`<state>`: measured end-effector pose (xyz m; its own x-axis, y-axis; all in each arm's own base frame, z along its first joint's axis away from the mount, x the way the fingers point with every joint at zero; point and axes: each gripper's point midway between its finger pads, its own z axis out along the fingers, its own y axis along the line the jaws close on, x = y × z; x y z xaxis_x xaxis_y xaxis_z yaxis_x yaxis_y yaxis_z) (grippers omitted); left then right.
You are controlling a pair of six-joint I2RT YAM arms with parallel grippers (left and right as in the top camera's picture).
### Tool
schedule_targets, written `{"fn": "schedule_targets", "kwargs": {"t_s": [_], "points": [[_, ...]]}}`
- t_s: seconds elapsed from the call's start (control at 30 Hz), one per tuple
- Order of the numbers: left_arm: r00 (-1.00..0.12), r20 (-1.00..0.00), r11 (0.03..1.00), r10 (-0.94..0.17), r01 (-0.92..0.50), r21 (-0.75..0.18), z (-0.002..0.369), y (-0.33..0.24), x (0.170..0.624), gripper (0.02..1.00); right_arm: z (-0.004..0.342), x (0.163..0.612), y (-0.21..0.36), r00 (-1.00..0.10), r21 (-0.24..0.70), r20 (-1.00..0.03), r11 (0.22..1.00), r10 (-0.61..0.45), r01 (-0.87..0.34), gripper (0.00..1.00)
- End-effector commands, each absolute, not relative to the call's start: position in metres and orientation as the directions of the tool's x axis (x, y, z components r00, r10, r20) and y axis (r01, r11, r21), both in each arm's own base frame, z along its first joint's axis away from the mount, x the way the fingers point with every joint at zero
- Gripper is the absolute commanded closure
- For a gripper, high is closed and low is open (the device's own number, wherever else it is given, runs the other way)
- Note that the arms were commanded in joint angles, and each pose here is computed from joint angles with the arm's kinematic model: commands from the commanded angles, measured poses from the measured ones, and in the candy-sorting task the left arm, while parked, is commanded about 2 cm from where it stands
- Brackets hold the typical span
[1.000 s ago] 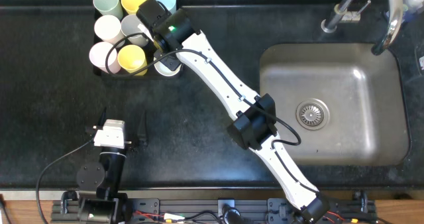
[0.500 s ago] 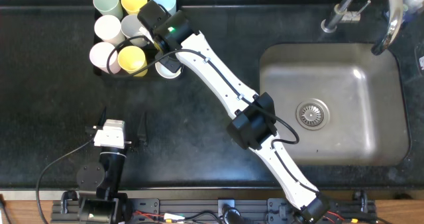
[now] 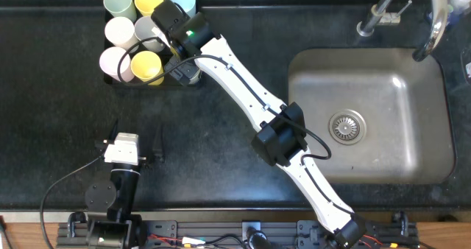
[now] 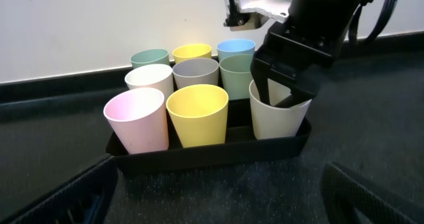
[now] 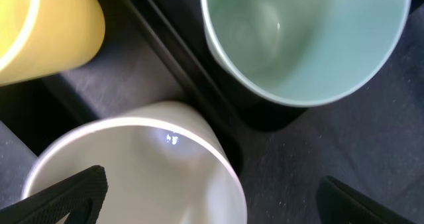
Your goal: Store Cups
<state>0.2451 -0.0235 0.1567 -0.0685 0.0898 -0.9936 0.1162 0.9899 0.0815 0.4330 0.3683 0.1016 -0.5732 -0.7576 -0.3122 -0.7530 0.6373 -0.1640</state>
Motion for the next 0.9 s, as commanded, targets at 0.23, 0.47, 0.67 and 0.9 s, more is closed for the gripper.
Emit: {"fn": "schedule_targets", "kwargs": {"t_s": [0.23, 0.47, 0.67, 0.9], "points": [[-0.063, -0.992, 0.988, 0.108, 0.120, 0.100, 0.157, -0.024, 0.245, 0.020, 0.208, 0.486, 0.340, -0.614, -0.189, -0.592, 0.831, -0.522, -0.524, 0.003], [-0.064, -0.992, 0.988, 0.109, 0.120, 0.100, 0.157, -0.024, 0.245, 0.020, 0.319, 0.493, 0.220, -0.655, -0.122, -0.711, 0.961, -0.258, -0.246, 0.003], [-0.063, -0.992, 0.988, 0.108, 0.120, 0.100, 0.157, -0.024, 0.245, 0.020, 0.358, 0.457, 0.065, -0.750, -0.190, -0.654, 0.981, -0.104, 0.030, 0.003], [-0.063, -0.992, 0.988, 0.108, 0.120, 0.100, 0.157, -0.024, 0.245, 0.020, 0.333, 0.365, 0.019, -0.874, -0.165, -0.484, 0.985, -0.031, 0.056, 0.003]]}}
